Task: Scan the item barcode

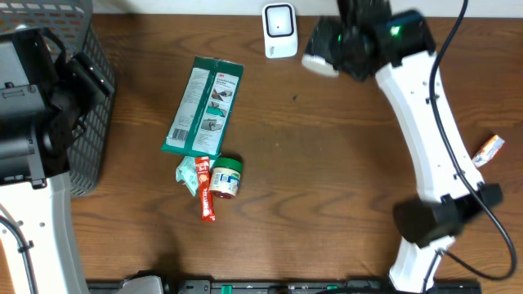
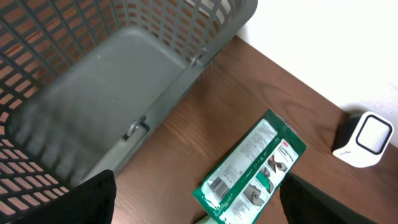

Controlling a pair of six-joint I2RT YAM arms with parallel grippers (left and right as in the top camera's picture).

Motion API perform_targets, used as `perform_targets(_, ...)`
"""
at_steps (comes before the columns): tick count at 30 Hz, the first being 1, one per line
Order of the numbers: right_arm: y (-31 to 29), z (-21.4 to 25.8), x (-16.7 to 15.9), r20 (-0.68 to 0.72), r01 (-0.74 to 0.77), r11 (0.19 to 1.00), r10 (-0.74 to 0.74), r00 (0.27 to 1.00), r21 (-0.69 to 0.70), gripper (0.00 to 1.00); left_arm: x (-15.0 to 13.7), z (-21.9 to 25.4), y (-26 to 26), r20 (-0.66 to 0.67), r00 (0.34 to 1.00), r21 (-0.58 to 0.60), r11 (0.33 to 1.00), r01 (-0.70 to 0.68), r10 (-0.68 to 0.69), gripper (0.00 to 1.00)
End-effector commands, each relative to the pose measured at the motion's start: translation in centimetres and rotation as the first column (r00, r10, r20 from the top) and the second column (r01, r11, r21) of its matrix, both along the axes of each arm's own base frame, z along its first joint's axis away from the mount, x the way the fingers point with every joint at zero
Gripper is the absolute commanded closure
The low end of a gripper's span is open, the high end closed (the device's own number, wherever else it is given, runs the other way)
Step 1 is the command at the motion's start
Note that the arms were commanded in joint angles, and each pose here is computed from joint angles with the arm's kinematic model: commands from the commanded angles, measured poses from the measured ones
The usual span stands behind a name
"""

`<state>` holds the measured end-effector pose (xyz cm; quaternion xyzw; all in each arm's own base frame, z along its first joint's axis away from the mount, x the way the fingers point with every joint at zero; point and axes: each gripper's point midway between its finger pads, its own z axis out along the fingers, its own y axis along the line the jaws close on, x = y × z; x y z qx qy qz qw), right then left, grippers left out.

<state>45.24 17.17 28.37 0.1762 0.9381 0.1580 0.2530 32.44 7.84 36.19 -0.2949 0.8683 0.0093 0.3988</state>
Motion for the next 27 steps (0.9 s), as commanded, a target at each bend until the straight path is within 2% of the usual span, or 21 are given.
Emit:
perform_targets(1,3.6,0.7,2.7,0.030,-0.121,0.987,0.119,0.992,0.109,0.99,0.0,-0.2,0.3,-0.007,1.000,0.009,1.000,-0.002,0.002,0.19)
perform_targets(5,5.1,-0.8,6.3,0.072,-0.113,0.984,0.104,0.992,0.137,0.99,0.0,-0.2,0.3,-0.007,1.000,0.009,1.000,-0.002,0.002,0.19)
perform_targets(11,6.0,-4.9,11.4,0.124,-0.001,0.992,-0.016,0.992,0.129,0.98,0.0,-0.2,0.3,-0.007,1.000,0.009,1.000,-0.002,0.002,0.19)
perform_targets(16,7.4,-7.7,14.7,0.170,0.049,0.984,-0.079,0.982,0.174,0.99,0.0,-0.2,0.3,-0.007,1.000,0.009,1.000,-0.002,0.002,0.19)
perform_targets(21,8.5,-11.0,17.0,0.227,0.132,0.981,-0.162,0.960,0.141,0.99,0.0,-0.2,0.3,-0.007,1.000,0.009,1.000,-0.002,0.002,0.19)
perform_targets(27,10.3,-13.1,18.0,0.248,0.132,0.976,-0.172,0.953,0.173,0.99,0.0,-0.2,0.3,-0.007,1.000,0.009,1.000,-0.002,0.002,0.19)
